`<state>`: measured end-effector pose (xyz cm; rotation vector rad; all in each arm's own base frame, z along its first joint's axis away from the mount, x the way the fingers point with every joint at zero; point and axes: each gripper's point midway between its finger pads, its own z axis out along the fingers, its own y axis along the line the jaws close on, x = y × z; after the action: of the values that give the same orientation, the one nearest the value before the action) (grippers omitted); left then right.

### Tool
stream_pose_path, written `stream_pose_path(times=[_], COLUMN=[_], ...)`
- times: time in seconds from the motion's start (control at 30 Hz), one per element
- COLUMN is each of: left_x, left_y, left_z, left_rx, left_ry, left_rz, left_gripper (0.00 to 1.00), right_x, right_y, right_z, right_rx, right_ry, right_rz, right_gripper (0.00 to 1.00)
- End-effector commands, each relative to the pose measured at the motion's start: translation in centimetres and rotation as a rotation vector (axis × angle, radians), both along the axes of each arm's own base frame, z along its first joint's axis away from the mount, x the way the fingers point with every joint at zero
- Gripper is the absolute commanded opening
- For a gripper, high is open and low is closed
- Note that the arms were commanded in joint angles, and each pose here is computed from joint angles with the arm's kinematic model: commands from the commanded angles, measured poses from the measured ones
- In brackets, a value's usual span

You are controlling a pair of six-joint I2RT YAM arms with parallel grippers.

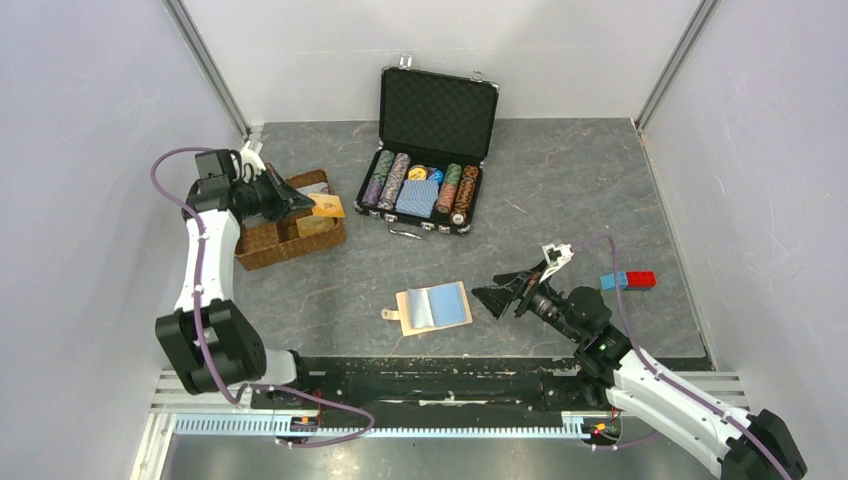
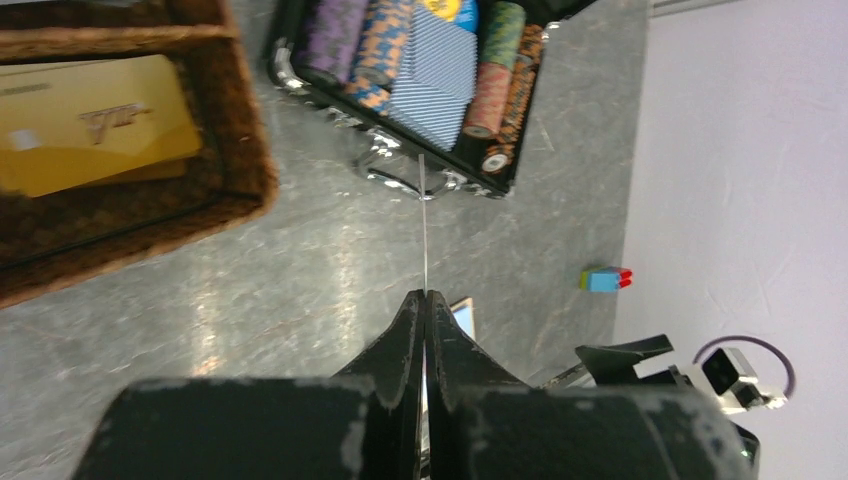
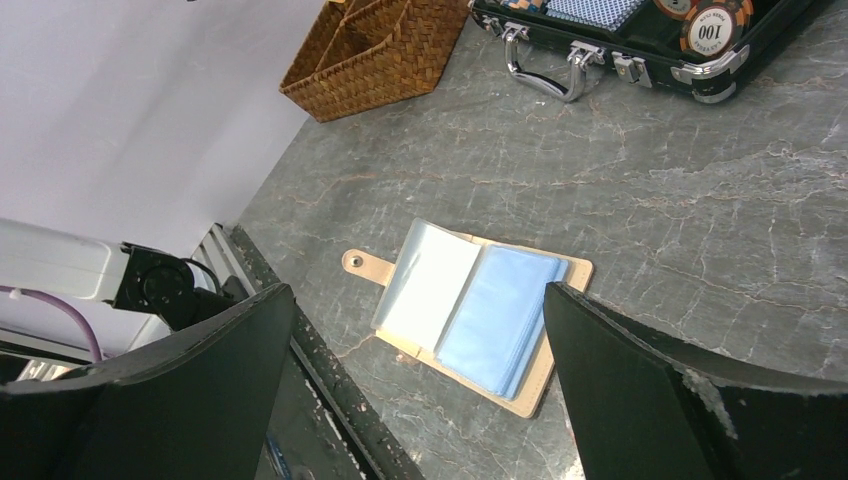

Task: Take the credit cards out of the card holder
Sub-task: Place the credit card in the storage box.

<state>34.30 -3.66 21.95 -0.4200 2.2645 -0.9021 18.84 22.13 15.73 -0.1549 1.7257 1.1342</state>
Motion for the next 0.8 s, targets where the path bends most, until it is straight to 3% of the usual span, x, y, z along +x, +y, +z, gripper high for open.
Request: stream_pose_path(times=[0.0, 0.17, 0.77], left_x=[0.1, 1.6, 4.5], left_y=[2.5, 4.2, 5.7], left_z=[-1.9, -4.9, -6.9], left_rx=[0.126, 0.175, 0.198], left_ry=[0.077, 0.162, 0.197], left_rz=[-0.016, -0.014, 0.002], left_gripper=[0.02, 0.02, 0.02], right_x=[0.2, 0.1, 0.1], right_y=[0.1, 0.2, 0.8], right_z=[2.4, 2.7, 2.6], right_rx=[-0.004, 0.000, 0.008], right_ry=[-0.082, -0.099, -0.087], right_rz=[0.008, 0.019, 0.041], right_gripper=[0.98, 0.98, 0.98])
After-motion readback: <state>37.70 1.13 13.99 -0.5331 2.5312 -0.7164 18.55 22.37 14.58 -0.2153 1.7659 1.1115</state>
